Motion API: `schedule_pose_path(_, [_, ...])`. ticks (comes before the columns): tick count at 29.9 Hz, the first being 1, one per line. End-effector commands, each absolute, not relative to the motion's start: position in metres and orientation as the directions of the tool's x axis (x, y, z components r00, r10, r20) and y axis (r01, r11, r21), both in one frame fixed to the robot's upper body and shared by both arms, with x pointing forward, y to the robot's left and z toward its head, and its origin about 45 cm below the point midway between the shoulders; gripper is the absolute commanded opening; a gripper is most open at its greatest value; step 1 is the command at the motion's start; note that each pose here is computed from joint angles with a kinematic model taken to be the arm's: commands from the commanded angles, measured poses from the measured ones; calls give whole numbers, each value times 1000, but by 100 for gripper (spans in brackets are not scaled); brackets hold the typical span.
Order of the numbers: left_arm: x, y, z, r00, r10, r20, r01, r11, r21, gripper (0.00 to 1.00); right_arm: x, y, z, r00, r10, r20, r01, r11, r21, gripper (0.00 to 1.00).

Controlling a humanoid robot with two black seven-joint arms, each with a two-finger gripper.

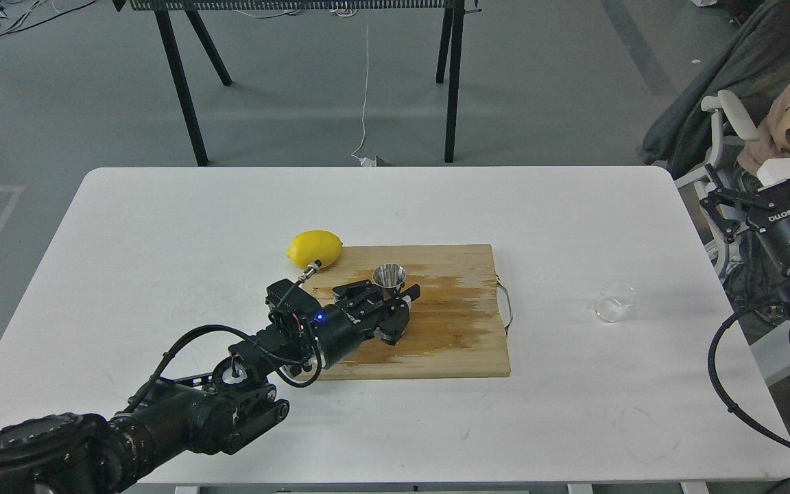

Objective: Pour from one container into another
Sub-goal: 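Carry the jigger over the cutting board and lower it down, then set the jigger upright on the board and open the left gripper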

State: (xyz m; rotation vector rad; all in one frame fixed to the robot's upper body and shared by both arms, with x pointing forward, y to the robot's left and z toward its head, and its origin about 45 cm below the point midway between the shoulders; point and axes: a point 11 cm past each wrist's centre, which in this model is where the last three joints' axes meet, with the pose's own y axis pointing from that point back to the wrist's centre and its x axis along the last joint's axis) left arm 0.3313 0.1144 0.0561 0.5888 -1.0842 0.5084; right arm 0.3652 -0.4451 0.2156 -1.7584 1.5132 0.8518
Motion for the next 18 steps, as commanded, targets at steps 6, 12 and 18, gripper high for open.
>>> schedule_pose_path(6, [330, 112, 58, 383, 101, 918, -641, 745, 186, 62, 365, -446, 216, 119, -564, -817, -991, -115, -66, 98])
schedule_pose_path(12, [327, 108, 57, 388, 109, 915, -635, 752, 180, 91, 365, -446, 216, 118, -564, -817, -991, -114, -64, 98])
schedule_pose_path(18, [321, 108, 53, 401, 113, 909, -633, 752, 186, 97, 365, -446, 215, 116, -564, -817, -992, -113, -63, 98])
